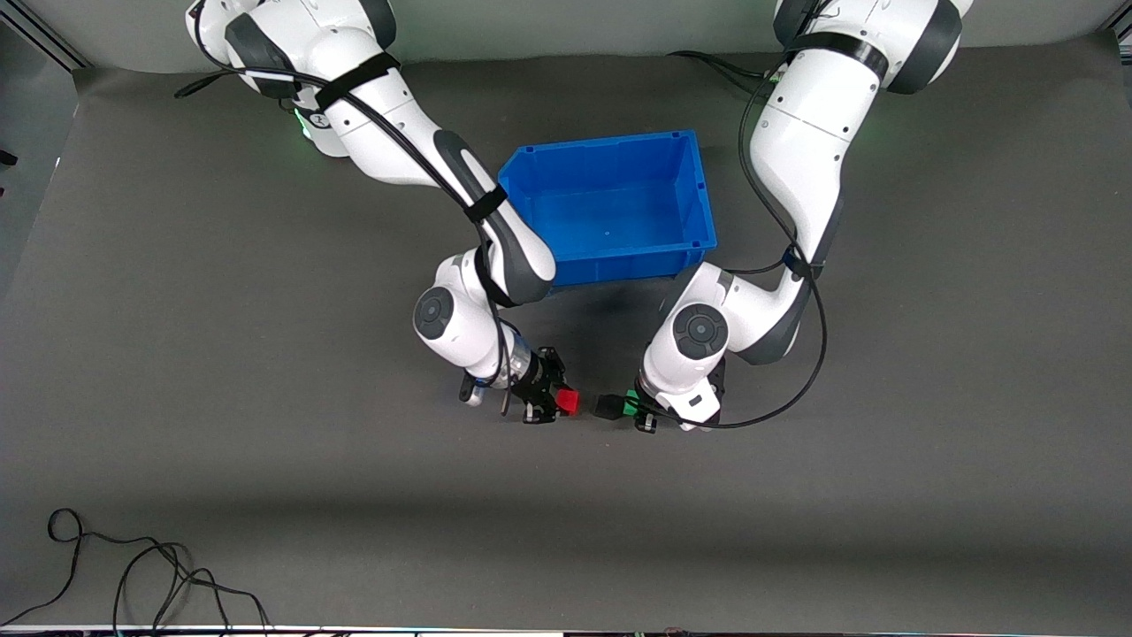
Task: Attach green and red cubes to black cube
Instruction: 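Carry the red cube and the green cube toward the black cube, then press the red and green cubes against the black cube, then open both grippers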
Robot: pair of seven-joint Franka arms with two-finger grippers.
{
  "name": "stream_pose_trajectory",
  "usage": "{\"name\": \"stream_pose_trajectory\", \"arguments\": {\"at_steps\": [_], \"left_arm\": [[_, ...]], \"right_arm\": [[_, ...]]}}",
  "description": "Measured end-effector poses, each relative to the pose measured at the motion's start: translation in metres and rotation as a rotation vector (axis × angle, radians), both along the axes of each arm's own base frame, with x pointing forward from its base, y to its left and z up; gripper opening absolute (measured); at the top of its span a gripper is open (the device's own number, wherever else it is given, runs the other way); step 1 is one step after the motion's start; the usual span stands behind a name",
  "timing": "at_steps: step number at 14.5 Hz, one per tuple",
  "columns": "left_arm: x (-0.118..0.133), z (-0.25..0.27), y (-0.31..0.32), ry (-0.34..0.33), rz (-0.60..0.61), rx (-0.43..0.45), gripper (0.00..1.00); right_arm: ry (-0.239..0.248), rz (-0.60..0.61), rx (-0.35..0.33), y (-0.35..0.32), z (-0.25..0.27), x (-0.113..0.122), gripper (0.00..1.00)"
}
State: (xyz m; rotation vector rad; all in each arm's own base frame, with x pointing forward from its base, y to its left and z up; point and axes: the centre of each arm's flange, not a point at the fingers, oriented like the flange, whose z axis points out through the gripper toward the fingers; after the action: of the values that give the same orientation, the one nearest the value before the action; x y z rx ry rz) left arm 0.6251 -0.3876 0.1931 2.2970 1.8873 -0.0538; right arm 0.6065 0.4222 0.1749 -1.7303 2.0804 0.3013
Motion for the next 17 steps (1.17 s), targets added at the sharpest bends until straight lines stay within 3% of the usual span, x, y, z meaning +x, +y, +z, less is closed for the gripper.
{"name": "stream_pose_trajectory", "arguments": {"at_steps": [17], "left_arm": [[0.003, -0.008, -0.014, -0.006, 0.016, -0.01, 0.37]], "right_arm": [[-0.017, -0.01, 0.02, 0.022, -0.006, -0.002, 0.4]]}}
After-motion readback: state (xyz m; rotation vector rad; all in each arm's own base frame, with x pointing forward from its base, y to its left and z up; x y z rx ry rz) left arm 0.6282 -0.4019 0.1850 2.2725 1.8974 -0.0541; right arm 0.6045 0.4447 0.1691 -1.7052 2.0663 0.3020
